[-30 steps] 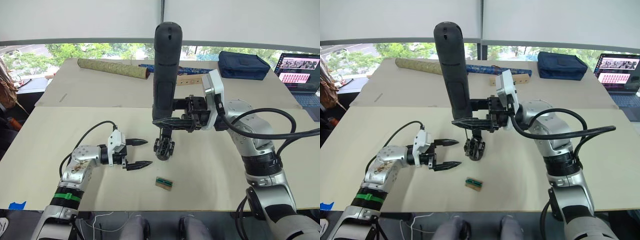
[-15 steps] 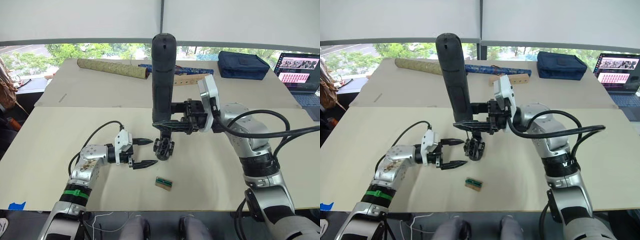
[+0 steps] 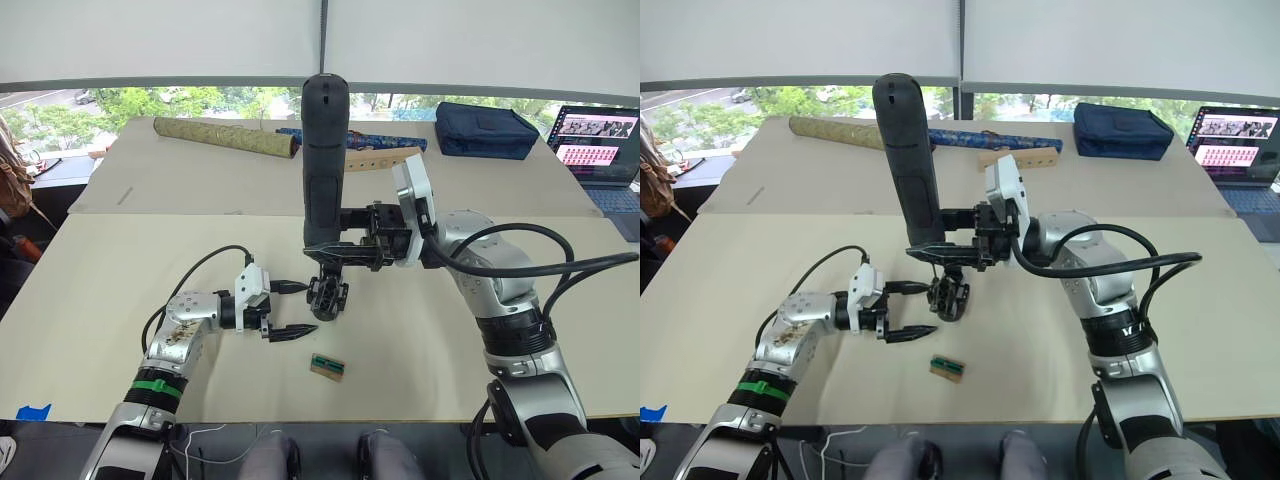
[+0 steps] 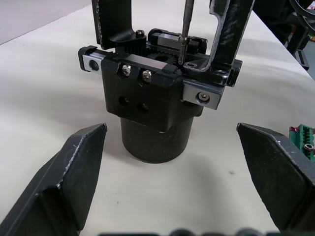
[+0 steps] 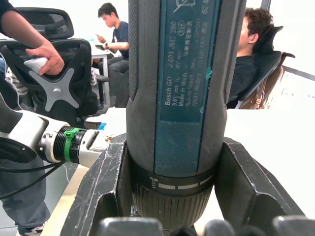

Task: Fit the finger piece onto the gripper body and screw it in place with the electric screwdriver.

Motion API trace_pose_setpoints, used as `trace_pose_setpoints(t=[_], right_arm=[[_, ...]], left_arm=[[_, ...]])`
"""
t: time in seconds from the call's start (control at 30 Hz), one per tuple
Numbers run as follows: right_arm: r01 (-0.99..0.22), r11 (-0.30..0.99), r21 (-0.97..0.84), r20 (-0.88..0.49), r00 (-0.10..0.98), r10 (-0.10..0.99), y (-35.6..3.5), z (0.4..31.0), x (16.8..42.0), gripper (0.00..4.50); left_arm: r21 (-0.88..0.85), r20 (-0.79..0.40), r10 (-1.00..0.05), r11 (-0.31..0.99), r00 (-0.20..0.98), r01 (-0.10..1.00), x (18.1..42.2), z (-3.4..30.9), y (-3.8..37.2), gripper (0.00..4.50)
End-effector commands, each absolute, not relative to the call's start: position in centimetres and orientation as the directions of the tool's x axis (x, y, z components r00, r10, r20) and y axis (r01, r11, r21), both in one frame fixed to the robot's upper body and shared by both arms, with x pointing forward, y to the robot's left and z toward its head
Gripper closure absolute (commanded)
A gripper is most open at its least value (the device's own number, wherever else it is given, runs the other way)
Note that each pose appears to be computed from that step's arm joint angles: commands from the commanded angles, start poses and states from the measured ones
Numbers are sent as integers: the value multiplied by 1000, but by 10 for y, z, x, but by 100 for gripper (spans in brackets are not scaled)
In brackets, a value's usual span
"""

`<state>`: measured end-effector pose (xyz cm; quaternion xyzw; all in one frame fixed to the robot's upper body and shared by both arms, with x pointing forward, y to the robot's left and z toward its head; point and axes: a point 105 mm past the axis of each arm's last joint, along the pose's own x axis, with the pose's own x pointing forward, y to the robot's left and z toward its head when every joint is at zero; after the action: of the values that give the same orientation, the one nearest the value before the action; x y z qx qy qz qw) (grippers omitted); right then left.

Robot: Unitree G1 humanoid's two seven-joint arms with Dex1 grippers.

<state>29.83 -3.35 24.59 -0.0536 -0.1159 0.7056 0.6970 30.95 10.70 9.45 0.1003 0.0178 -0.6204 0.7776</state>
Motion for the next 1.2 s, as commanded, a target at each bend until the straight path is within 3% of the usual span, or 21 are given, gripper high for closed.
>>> trace_pose_setpoints(t=[0.03,1.2], right_arm=[[-954,-10,-300,126,-50,991,-34,262,290,260],[-959,-18,-281,142,-60,988,-36,266,290,260]], left_arm=[[158,-144,-963,206,229,966,309,98,105,0],[140,-139,-963,213,232,967,305,92,102,0]])
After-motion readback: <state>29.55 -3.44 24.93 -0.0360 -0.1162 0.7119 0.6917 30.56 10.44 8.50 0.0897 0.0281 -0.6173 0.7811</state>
